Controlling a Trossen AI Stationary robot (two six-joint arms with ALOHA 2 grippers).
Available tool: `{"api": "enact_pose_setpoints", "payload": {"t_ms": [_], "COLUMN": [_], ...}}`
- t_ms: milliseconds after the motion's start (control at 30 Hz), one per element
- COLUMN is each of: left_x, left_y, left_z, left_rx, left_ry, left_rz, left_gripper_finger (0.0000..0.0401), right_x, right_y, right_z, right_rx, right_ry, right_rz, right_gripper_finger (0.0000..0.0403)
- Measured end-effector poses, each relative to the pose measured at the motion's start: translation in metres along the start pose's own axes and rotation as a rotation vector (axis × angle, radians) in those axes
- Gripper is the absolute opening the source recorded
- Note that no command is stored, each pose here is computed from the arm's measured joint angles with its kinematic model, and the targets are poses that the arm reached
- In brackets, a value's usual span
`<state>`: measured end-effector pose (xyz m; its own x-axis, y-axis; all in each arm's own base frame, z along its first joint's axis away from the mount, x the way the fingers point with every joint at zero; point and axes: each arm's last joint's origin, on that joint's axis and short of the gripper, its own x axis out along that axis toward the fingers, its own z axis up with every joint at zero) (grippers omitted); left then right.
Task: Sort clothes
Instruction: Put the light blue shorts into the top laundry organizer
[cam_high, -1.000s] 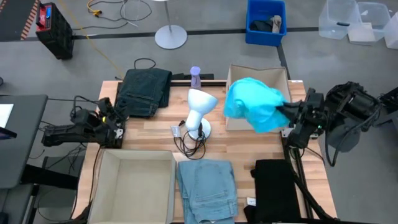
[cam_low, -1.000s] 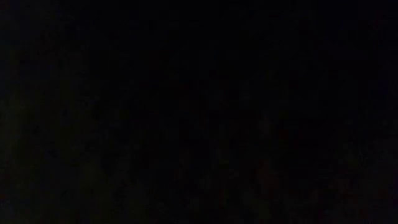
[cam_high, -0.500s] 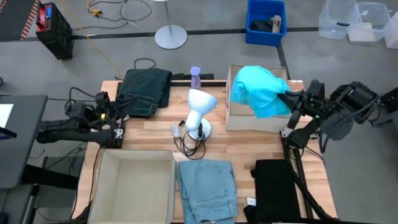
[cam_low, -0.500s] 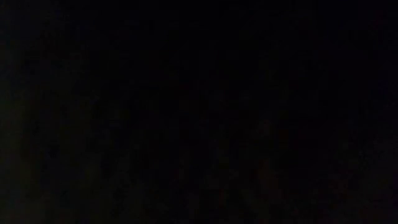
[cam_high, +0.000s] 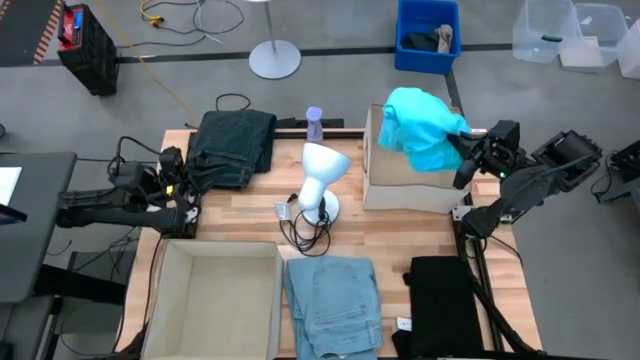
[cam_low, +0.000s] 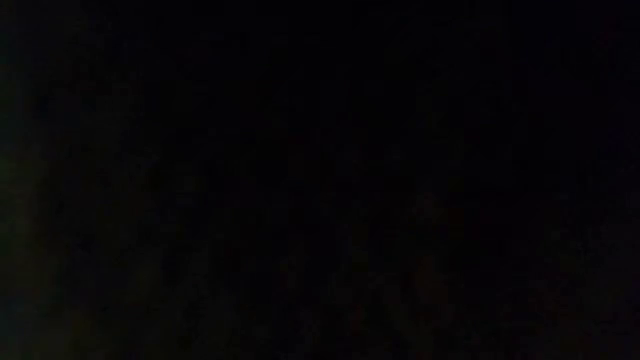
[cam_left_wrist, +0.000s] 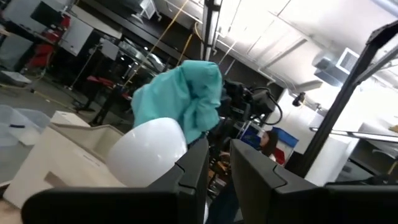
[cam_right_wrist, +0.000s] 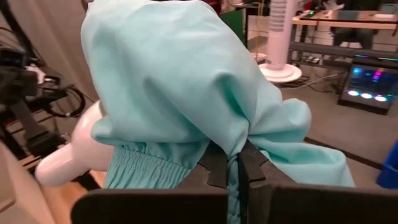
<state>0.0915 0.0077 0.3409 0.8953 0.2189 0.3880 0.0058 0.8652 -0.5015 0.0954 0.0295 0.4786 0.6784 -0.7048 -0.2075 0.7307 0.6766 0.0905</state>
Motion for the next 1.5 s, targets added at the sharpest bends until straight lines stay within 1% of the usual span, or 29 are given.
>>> {"api": "enact_pose_setpoints", "payload": {"t_ms": [267,533,767,833,1067,1133,1200,1333,1500], "left_x": [0.0,0.0,0.0,0.0,0.0,0.0,0.0,0.0,0.0], "left_y": [-0.002,-0.002,-0.002,-0.002,-0.001,-0.001,-0.001,-0.001,-0.001], "left_z": [0.001,0.001,0.001,0.001,0.001,0.001,0.001,0.0,0.0], "left_rx": [-0.003,-0.006,-0.006,-0.006,-0.006,-0.006,-0.011,-0.03,-0.032], "left_ry": [0.009,0.009,0.009,0.008,0.007,0.007,0.007,0.01,0.014], "left_rz": [-0.037,-0.039,-0.037,-0.037,-0.034,-0.034,-0.034,-0.033,-0.031], "left_gripper_finger": [0.0061,0.0061,0.0061,0.0061,0.0061,0.0061,0.0061,0.0061,0.0061], "right_x": [0.006,0.017,0.034,0.04,0.065,0.072,0.077,0.081,0.076], "right_y": [-0.002,-0.003,0.002,0.005,0.012,0.014,0.015,0.014,0.009], "right_z": [0.001,0.002,-0.001,-0.003,-0.009,-0.011,-0.012,-0.012,-0.01], "right_rx": [0.015,0.037,0.036,0.019,0.03,0.028,0.031,0.042,0.057], "right_ry": [-0.004,0.001,0.098,0.134,0.23,0.262,0.288,0.311,0.301], "right_rz": [-0.059,-0.159,-0.225,-0.246,-0.329,-0.342,-0.352,-0.363,-0.355], "right_gripper_finger": [0.0007,0.0007,0.0007,0.0007,0.001,0.0021,0.0043,0.0103,0.018]}}
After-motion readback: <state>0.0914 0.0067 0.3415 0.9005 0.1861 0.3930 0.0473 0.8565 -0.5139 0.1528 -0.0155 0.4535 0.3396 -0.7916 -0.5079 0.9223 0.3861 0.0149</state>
